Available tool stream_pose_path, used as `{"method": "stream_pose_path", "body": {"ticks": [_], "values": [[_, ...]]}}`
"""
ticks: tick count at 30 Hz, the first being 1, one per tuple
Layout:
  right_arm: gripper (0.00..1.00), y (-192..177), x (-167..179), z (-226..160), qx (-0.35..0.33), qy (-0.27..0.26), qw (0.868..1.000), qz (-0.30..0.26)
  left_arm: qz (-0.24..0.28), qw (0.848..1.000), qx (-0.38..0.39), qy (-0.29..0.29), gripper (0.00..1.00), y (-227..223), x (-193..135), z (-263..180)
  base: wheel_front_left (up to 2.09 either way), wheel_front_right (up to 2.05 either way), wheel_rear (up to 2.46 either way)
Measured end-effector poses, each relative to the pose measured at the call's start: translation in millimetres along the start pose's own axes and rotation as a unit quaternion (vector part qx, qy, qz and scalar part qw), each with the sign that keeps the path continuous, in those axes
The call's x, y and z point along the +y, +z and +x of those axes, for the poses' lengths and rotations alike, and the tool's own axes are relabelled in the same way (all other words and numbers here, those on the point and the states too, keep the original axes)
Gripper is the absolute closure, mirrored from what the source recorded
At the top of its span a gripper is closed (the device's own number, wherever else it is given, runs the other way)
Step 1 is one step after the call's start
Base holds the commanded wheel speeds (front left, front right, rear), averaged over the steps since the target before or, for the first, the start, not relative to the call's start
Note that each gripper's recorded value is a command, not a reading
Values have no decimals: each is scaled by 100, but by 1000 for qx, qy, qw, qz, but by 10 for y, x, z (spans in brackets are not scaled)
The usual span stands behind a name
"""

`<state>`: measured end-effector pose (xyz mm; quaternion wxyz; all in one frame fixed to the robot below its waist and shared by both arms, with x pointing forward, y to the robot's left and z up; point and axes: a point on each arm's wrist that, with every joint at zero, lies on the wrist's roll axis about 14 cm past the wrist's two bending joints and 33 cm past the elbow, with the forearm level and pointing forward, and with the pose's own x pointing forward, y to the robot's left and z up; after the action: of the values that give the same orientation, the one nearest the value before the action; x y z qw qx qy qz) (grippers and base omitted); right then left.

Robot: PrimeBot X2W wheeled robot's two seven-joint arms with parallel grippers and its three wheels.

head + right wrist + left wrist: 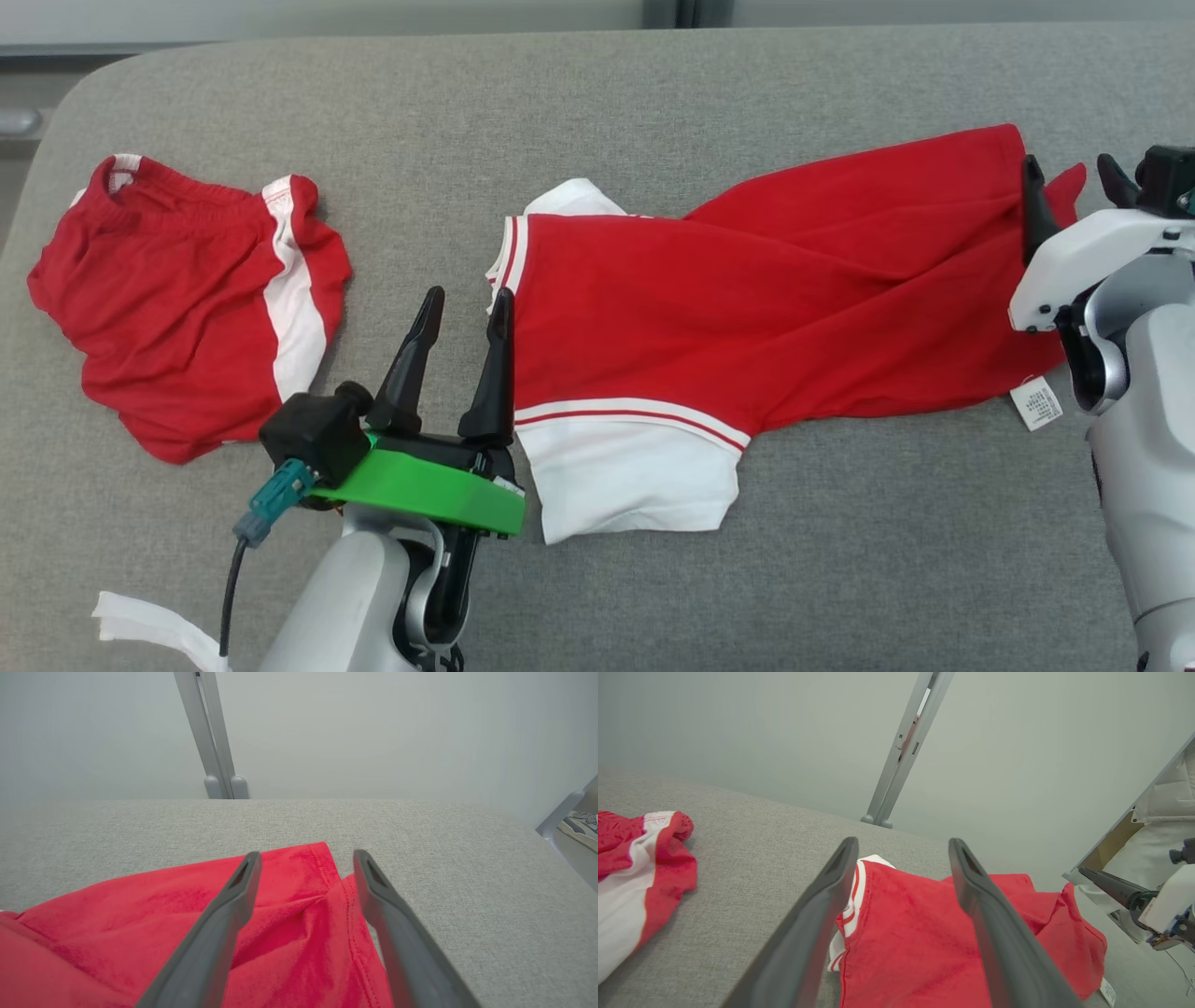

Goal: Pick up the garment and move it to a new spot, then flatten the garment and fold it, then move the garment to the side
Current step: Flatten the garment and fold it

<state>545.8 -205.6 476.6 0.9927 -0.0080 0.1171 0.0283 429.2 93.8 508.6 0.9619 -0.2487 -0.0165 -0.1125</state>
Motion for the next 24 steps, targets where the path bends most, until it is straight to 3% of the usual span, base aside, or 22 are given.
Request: {"method": "stream_pose_path", "body": {"ticks": [11,24], "values": [[0,248,250,-511,-107,27,994,5,62,998,9,3,0,-35,24,-79,0,0,0],[0,193,439,-1101,-172,26,984,32,99,993,34,47,0,-147,287,-459,0,0,0]]}}
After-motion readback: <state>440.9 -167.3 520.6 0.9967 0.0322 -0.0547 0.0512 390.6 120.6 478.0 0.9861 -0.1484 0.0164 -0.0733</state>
